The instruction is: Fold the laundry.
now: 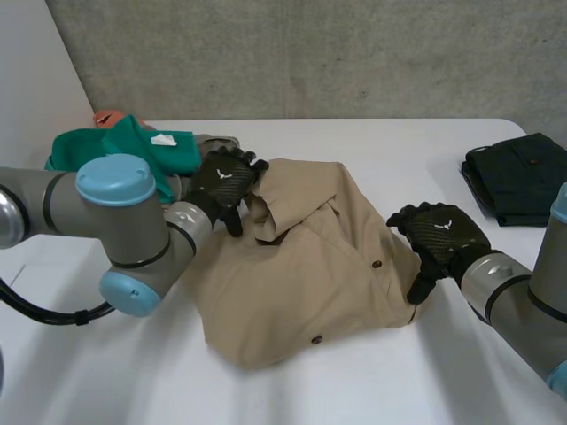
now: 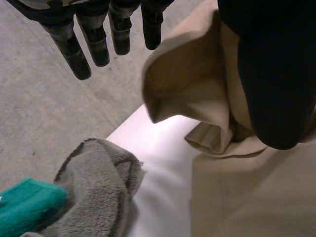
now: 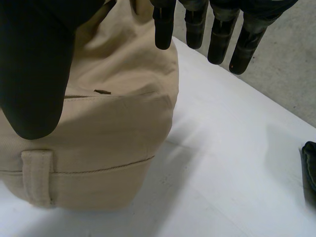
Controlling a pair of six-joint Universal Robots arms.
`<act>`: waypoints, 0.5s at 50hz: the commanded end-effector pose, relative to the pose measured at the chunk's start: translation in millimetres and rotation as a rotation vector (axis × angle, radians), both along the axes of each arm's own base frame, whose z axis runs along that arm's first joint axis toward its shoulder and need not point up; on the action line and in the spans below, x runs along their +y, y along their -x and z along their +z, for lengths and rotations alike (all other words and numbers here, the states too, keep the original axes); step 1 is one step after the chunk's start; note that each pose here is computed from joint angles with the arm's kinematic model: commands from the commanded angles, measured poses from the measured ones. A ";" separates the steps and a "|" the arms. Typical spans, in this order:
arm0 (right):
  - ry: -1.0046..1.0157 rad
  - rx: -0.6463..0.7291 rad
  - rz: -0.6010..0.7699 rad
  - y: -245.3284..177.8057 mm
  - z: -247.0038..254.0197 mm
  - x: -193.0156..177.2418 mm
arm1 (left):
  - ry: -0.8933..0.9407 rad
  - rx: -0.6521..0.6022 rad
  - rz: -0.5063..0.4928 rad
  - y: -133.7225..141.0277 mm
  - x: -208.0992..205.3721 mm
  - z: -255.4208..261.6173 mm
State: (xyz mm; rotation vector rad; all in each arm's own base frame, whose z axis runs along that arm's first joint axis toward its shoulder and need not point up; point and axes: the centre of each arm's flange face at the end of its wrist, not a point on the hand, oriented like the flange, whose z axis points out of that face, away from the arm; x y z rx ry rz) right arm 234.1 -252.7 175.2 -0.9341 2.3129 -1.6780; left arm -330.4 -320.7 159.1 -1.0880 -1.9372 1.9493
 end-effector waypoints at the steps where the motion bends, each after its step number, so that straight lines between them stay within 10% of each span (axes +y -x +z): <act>1: -0.023 0.000 -0.007 -0.2 -5.0 1.4 | -0.012 0.003 -0.055 15.7 15.4 -5.1; 25: 0.034 0.076 0.004 -13.9 -21.9 -40.7 | 0.229 0.143 -0.007 53.7 -24.8 26.9</act>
